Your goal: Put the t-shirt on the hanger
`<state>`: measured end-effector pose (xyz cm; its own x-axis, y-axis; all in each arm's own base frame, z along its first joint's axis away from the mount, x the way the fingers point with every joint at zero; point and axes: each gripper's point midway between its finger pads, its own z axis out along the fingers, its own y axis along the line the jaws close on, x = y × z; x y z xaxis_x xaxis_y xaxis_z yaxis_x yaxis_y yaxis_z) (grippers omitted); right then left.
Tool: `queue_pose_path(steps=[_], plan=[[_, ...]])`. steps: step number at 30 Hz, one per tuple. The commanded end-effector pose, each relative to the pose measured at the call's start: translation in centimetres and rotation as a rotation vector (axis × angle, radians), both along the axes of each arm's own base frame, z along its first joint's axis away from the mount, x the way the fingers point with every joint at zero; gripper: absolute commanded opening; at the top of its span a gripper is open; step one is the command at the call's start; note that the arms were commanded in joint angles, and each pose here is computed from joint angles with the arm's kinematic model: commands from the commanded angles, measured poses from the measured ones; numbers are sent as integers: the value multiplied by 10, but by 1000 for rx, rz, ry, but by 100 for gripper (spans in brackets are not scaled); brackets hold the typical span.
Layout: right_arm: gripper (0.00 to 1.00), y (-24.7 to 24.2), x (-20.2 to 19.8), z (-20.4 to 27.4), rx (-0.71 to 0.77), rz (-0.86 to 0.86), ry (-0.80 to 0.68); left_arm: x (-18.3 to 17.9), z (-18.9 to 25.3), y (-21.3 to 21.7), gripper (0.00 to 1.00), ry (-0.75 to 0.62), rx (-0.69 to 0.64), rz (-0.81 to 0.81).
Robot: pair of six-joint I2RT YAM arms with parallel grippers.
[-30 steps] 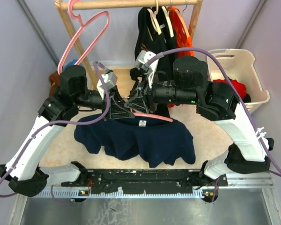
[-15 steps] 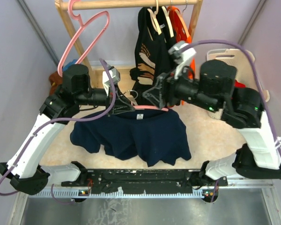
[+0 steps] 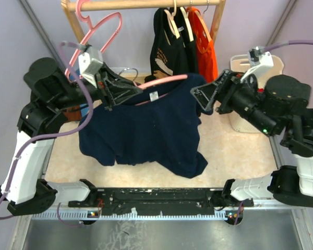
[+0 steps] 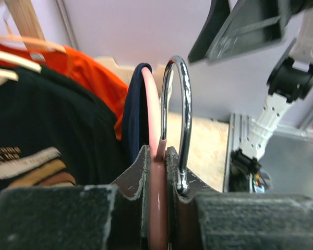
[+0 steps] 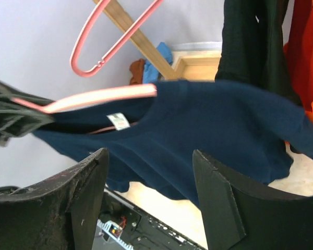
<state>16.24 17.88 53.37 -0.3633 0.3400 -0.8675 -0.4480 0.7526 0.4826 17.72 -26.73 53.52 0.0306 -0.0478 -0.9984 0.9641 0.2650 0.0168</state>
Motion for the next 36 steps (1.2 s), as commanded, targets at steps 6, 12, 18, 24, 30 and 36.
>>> queue_pose_path(steps=[6,12,18,24,30,36], plan=[[60,34,40,2,135,-154,0,-8,91,20,0,-211,-191,72],[59,40,52,16,220,-194,-55,-6,84,16,0,-192,-171,63],[59,32,54,21,292,-227,-97,-4,77,17,0,-174,-153,78],[60,22,56,22,299,-266,-123,-3,70,17,0,-160,-138,79],[59,16,60,25,272,-301,-140,-5,64,15,0,-148,-129,63],[53,20,66,21,233,-326,-129,-8,65,14,0,-147,-131,44]])
